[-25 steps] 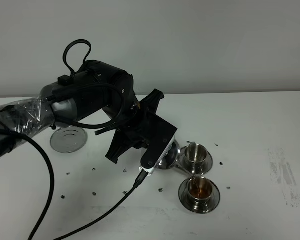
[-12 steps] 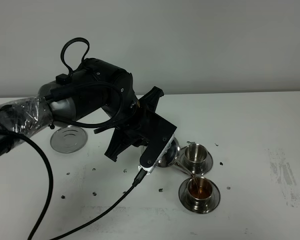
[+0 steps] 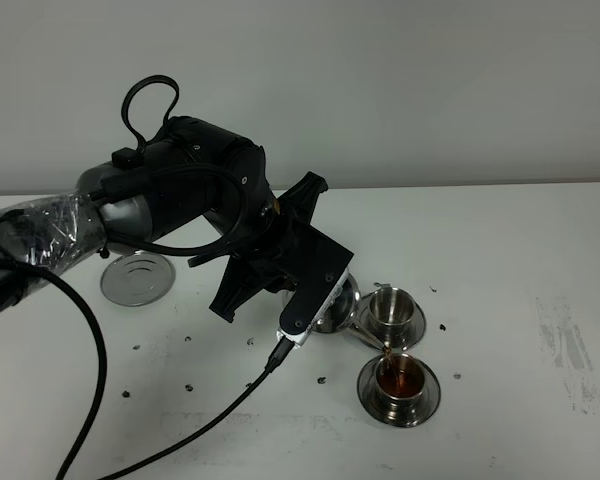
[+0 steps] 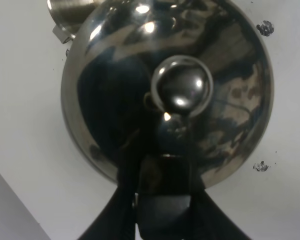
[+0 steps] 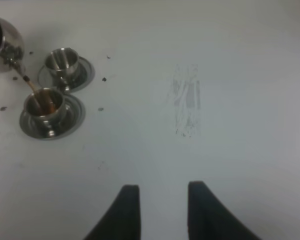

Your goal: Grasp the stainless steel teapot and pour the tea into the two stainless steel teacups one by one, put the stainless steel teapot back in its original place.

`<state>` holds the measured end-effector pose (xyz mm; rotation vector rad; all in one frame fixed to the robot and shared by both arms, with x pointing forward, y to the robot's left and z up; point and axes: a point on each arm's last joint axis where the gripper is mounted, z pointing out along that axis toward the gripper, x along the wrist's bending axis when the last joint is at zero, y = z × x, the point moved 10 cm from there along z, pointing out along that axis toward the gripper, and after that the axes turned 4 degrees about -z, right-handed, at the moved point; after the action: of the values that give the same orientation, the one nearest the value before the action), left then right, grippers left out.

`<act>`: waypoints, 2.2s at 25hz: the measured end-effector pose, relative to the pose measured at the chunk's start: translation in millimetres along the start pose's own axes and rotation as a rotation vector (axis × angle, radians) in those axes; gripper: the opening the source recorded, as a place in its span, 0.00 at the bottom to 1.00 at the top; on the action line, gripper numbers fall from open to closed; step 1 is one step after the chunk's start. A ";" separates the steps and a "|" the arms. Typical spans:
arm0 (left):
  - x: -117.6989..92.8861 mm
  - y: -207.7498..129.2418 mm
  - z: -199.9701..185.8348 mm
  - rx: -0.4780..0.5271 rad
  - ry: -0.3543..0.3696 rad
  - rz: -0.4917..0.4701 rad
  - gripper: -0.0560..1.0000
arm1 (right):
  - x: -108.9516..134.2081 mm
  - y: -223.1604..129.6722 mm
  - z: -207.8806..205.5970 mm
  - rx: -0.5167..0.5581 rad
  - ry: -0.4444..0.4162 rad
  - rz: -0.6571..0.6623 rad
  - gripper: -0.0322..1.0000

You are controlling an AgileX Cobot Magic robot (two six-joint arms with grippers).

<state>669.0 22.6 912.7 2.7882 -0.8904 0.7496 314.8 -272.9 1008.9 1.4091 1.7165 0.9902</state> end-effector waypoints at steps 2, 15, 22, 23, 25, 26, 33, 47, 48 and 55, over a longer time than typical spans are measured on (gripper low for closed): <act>0.0 0.0 0.0 0.000 0.000 0.000 0.28 | 0.0 0.0 0.0 0.000 0.000 0.000 0.25; 1.6 -0.4 0.0 0.002 0.008 0.003 0.28 | 0.0 0.0 0.0 0.000 0.000 0.000 0.25; 3.0 -0.8 0.0 0.004 0.016 0.020 0.28 | 0.0 0.0 0.0 0.000 0.000 0.000 0.25; 3.0 -0.9 0.0 0.005 0.016 0.022 0.28 | 0.0 0.0 0.0 0.000 0.000 0.000 0.25; 3.5 -1.4 0.0 0.008 0.018 0.025 0.28 | 0.0 0.0 0.0 0.000 0.000 0.000 0.25; 4.0 -1.4 -0.1 0.011 0.020 0.031 0.28 | 0.0 0.0 0.0 0.000 0.000 0.000 0.25; 6.2 1.7 -0.2 0.018 0.031 0.053 0.28 | 0.0 0.0 0.0 0.000 0.000 0.000 0.25; 8.2 4.0 -0.4 0.025 0.040 0.075 0.28 | 0.0 0.0 0.0 0.000 0.000 0.000 0.25; 8.6 4.0 -0.5 0.025 0.042 0.075 0.28 | 0.0 0.0 0.0 0.000 0.000 0.000 0.25; 9.9 4.1 -0.5 0.026 0.049 0.075 0.28 | 0.0 0.0 0.0 0.000 0.000 0.000 0.25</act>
<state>673.5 14.3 917.9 2.7592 -0.9875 0.8429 314.8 -272.9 1008.9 1.4091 1.7165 0.9902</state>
